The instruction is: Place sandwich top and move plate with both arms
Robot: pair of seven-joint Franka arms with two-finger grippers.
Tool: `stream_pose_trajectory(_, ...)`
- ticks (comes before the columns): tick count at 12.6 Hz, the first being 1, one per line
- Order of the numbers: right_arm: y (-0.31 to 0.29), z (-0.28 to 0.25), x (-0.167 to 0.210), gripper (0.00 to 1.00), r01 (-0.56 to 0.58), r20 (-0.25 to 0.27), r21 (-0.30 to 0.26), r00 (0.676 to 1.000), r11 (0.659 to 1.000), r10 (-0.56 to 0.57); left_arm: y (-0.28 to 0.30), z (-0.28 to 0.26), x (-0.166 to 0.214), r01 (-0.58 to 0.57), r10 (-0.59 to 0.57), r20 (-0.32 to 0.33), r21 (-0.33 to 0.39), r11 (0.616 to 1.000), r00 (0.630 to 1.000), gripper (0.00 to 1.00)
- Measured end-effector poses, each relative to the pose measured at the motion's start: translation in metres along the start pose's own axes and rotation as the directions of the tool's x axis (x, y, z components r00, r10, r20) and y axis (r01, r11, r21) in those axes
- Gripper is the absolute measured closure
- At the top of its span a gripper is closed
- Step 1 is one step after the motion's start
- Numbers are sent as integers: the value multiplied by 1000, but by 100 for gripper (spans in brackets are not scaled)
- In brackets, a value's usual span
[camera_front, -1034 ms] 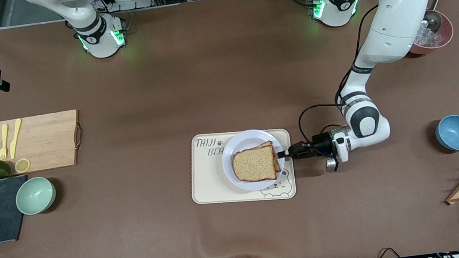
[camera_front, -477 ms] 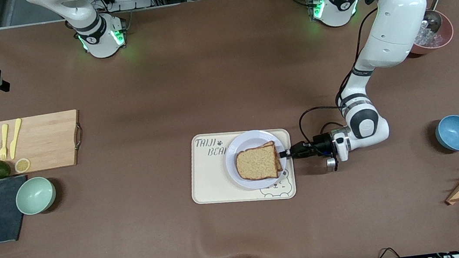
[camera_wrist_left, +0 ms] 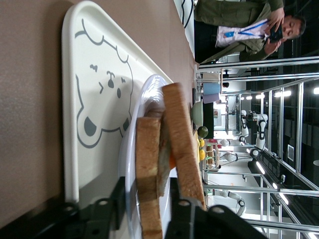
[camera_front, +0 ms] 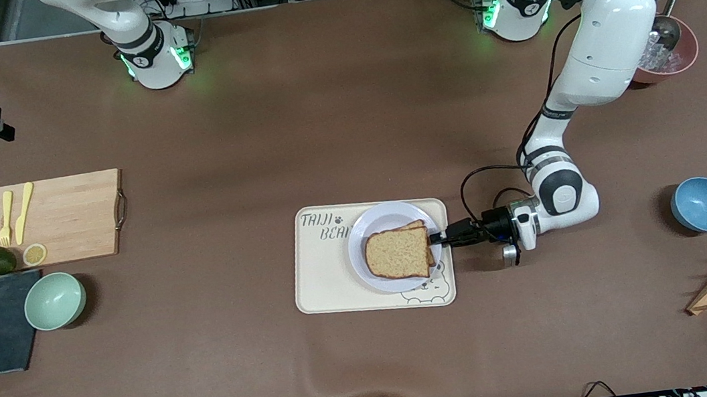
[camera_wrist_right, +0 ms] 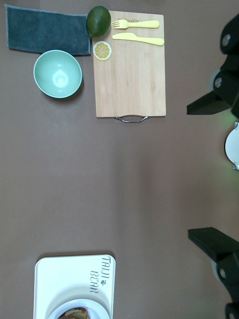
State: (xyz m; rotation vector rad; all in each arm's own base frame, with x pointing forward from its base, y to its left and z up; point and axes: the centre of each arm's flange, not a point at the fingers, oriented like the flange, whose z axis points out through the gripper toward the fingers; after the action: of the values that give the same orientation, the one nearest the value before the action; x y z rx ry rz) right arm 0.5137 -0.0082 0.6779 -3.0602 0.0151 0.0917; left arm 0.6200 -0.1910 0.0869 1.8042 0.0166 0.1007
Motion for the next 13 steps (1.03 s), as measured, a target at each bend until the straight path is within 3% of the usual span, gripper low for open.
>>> stream_pose_trajectory(3, 0, 0, 0, 0, 0, 0, 0, 1000, 1000, 0, 7, 2, 5, -11, 11, 7, -26, 1000, 1000, 21)
stream_pose_trajectory(5, 0, 0, 0, 0, 0, 0, 0, 1000, 1000, 0, 4, -12, 11, -17, 17, -9, -7, 1000, 1000, 11)
stream_pose_trajectory(9, 0, 0, 0, 0, 0, 0, 0, 1000, 1000, 0, 2, -29, 17, -15, 15, -23, -19, 1000, 1000, 0)
stream_pose_trajectory(13, 0, 0, 0, 0, 0, 0, 0, 1000, 1000, 0, 3, -32, 18, -9, 8, -23, -13, 1000, 1000, 0)
